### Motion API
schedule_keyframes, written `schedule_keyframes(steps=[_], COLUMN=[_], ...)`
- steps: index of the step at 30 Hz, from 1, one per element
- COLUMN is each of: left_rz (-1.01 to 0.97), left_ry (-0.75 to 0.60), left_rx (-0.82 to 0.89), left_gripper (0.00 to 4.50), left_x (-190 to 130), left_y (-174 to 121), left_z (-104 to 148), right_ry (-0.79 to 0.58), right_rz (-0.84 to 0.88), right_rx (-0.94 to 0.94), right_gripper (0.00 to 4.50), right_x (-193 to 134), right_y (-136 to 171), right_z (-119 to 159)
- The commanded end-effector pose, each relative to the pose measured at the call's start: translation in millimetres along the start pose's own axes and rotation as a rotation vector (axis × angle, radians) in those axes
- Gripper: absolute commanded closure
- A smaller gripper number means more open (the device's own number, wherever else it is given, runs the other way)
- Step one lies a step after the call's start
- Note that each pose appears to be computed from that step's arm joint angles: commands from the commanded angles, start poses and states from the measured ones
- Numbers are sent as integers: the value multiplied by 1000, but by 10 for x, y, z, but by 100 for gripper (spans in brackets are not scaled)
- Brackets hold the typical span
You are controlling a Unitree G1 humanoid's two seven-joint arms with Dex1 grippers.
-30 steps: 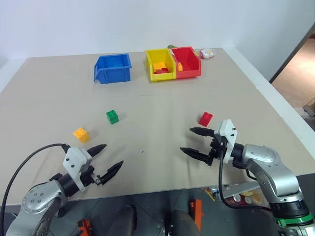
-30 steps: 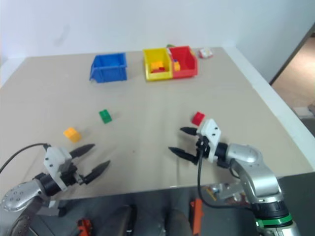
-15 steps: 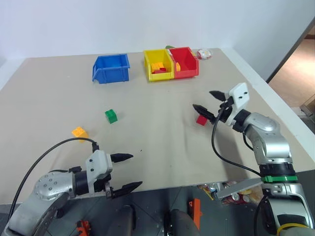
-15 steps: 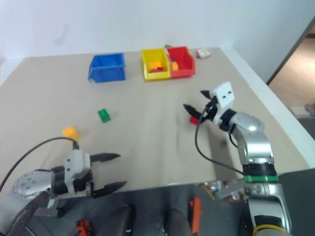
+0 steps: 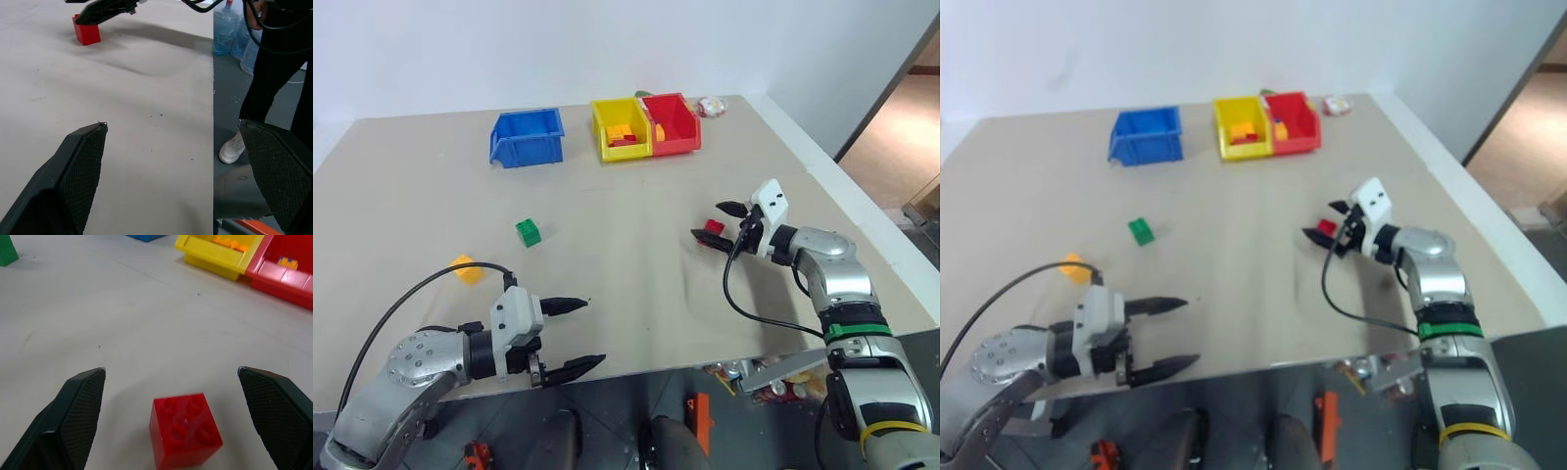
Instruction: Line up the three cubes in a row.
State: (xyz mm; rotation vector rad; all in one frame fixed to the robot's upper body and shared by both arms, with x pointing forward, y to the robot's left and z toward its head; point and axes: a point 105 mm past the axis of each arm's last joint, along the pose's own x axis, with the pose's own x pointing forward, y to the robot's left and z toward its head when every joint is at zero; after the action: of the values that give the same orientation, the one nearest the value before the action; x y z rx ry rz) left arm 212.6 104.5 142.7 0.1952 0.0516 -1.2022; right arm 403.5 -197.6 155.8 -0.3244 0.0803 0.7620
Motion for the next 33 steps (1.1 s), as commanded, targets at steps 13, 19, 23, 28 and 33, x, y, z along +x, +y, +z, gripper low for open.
schedule_keyframes(steps=[13, 19, 23, 28, 33], left_rz=[121, 147, 167, 262, 601], left_ry=[-95, -88, -85, -87, -69], left_rx=[38, 46, 39, 4, -99], left_gripper=[1, 0, 0, 0, 0], left_x=[-20, -41, -56, -112, -372], left_y=[69, 97, 117, 174, 335], left_z=[220, 225, 215, 169, -25], right_ry=[41, 78, 62, 11, -57], right_rz=[10, 26, 25, 127, 587], right_rx=[-9, 12, -2, -78, -385], right_gripper=[25, 225, 326, 326, 326], right_x=[153, 147, 164, 245, 530], right_y=[-76, -64, -64, 54, 899], right_z=[-57, -154, -109, 168, 678])
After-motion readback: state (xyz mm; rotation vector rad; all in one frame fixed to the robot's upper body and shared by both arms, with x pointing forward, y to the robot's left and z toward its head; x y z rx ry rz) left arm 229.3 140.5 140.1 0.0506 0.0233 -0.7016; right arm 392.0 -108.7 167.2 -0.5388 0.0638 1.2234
